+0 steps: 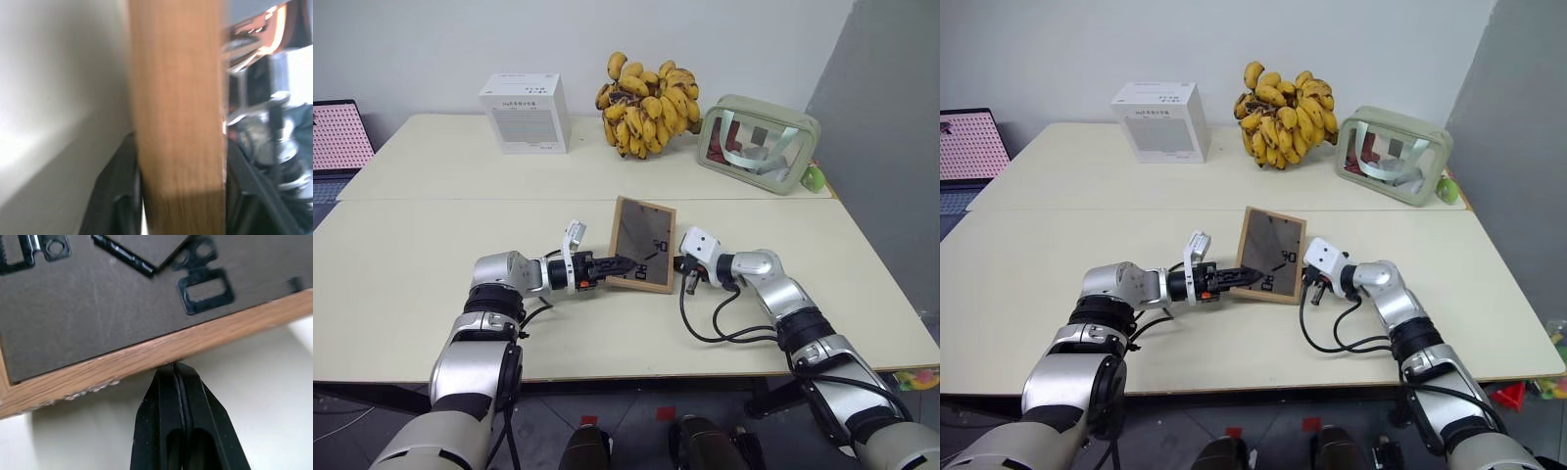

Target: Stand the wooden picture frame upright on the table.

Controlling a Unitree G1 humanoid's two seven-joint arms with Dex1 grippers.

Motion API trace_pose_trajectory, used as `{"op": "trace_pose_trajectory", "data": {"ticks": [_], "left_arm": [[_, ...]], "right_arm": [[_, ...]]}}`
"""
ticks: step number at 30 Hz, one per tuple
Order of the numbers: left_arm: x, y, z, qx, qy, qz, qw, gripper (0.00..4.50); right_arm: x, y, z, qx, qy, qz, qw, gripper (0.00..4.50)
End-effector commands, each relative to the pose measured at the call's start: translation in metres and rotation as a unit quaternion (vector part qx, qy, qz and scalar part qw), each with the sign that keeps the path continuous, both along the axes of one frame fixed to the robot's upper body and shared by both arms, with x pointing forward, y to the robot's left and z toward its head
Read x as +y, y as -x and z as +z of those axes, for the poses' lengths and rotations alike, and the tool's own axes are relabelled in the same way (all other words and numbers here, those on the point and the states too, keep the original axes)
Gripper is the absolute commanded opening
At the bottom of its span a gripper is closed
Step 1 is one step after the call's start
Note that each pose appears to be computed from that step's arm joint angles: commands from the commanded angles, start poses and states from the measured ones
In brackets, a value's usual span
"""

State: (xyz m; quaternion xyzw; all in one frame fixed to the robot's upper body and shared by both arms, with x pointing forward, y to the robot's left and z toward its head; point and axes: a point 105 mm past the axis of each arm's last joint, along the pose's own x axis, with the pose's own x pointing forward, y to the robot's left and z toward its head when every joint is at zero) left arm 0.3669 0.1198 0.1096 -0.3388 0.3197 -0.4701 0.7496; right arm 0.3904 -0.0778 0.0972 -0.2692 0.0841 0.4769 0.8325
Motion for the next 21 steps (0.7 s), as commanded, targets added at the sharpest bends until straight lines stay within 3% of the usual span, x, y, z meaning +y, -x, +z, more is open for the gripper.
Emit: {"op": "trace_pose_trajectory", "data": {"ticks": [1, 2, 7, 12, 17, 21], "left_arm": [[-0.003, -0.001, 0.035, -0.052, 0.029, 0.008, 0.998, 1.29], [-0.004, 0.002, 0.042, -0.065, 0.032, 0.004, 0.997, 1.29], [-0.008, 0.021, 0.079, -0.135, 0.043, -0.015, 0.99, 1.29], [-0.003, 0.029, 0.101, -0.193, 0.02, -0.01, 0.981, 1.29], [-0.003, 0.03, 0.109, -0.2, 0.024, -0.003, 0.979, 1.29], [-0.002, 0.032, 0.114, -0.21, 0.022, 0.001, 0.977, 1.29]], "right_arm": [[-0.04, 0.002, 0.041, -0.009, -0.038, -0.034, 0.999, 0.0], [-0.047, 0.006, 0.048, 0.002, -0.048, -0.036, 0.998, 0.0], [-0.054, 0.036, 0.092, 0.077, -0.121, 0.003, 0.99, 0.94], [-0.023, 0.051, 0.157, 0.162, -0.269, 0.066, 0.947, 2.06], [-0.006, 0.042, 0.176, 0.17, -0.296, 0.061, 0.938, 3.29], [0.012, 0.038, 0.176, 0.135, -0.263, 0.068, 0.953, 4.22]]}}
